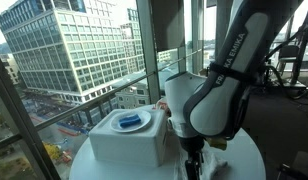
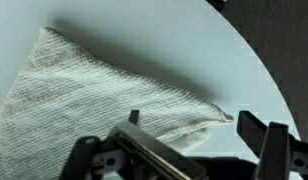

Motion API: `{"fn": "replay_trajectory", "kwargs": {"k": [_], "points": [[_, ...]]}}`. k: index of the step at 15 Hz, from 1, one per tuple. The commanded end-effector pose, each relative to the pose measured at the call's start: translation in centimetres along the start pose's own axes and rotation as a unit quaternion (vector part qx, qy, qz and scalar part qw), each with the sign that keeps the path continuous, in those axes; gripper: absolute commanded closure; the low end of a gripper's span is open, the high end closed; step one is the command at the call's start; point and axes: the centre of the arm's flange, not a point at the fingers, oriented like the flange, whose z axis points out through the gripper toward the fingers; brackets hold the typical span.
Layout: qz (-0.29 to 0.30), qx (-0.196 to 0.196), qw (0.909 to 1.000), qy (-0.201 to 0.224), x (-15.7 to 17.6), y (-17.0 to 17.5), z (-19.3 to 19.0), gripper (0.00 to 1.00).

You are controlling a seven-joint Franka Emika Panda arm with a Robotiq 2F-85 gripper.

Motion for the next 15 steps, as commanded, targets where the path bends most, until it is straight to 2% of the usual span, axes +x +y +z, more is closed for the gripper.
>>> {"fn": "replay_trajectory", "kwargs": {"k": [1, 2, 9, 15], "points": [[-0.014, -0.003, 0.9998, 0.015, 2.3, -0.4, 0.1, 0.00], [-0.006, 0.000, 1.0000, 0.001, 0.9, -0.1, 0.6, 0.00], [0.006, 0.005, 0.9999, 0.012, 1.2, -0.2, 1.8, 0.00], [0.018, 0.038, 0.9989, 0.021, 0.0, -2.7, 4.0, 0.00]]}}
